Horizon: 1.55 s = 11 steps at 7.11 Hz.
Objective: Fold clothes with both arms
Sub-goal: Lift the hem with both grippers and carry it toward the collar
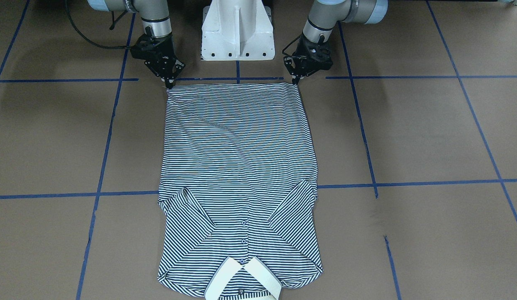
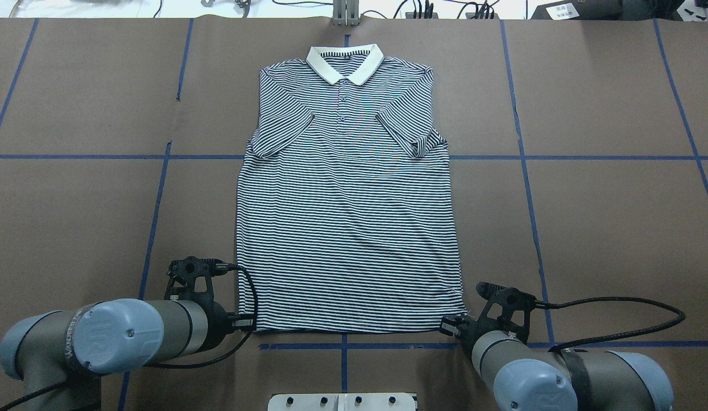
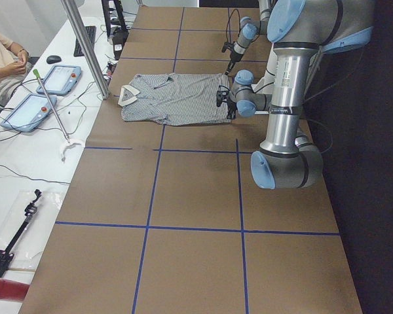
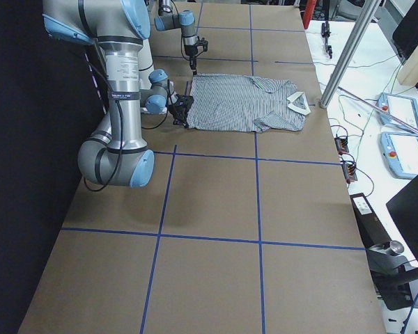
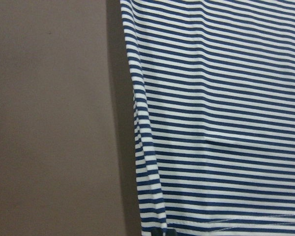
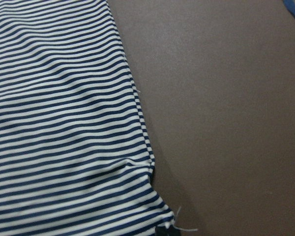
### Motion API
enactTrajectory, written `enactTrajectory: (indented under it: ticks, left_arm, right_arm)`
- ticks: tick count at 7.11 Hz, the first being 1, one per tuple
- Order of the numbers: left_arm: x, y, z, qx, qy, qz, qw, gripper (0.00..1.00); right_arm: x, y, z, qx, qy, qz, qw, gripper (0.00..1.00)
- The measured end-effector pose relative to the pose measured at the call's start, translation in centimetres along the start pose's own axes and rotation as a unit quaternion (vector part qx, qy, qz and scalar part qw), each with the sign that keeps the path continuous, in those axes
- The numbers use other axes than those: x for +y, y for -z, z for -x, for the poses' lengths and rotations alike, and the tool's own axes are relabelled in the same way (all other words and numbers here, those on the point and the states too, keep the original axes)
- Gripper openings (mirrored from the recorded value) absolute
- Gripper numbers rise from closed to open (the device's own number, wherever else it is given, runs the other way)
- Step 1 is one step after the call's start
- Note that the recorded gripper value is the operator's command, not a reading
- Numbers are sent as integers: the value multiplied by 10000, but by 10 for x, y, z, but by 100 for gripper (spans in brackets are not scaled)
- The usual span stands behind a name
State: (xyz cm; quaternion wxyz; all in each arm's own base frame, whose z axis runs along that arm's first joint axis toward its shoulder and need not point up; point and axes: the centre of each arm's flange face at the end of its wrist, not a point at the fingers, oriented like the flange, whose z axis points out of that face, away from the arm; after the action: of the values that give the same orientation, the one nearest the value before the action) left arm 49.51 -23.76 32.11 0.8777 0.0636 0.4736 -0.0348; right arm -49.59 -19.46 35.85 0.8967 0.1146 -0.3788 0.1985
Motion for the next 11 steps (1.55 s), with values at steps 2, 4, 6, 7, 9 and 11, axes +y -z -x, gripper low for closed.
enactTrajectory:
  ticks: [2,4,6,7,9,11]
  left_arm:
    - [-2,31,-9,130,-1,13,9999,0]
    - [4,116,-26,153,-3,344,9993,0]
    - [6,221,-37,238,29,661,9975,0]
    - [0,245,-42,249,56,688,9973,0]
    - [-40,233,-57,54,-125,385,9992,0]
    - [-118,208,-56,-402,-331,-132,9986,0]
  right_arm:
    - [-22,27,6,-176,-127,-11,9998,0]
    - [-48,117,16,-196,-170,227,9994,0]
    - [-84,228,28,-135,-329,724,9967,0]
    - [-97,257,35,-88,-378,871,9954,0]
    - [-123,254,51,10,-141,699,9975,0]
    - [-177,206,85,-46,-132,323,9994,0]
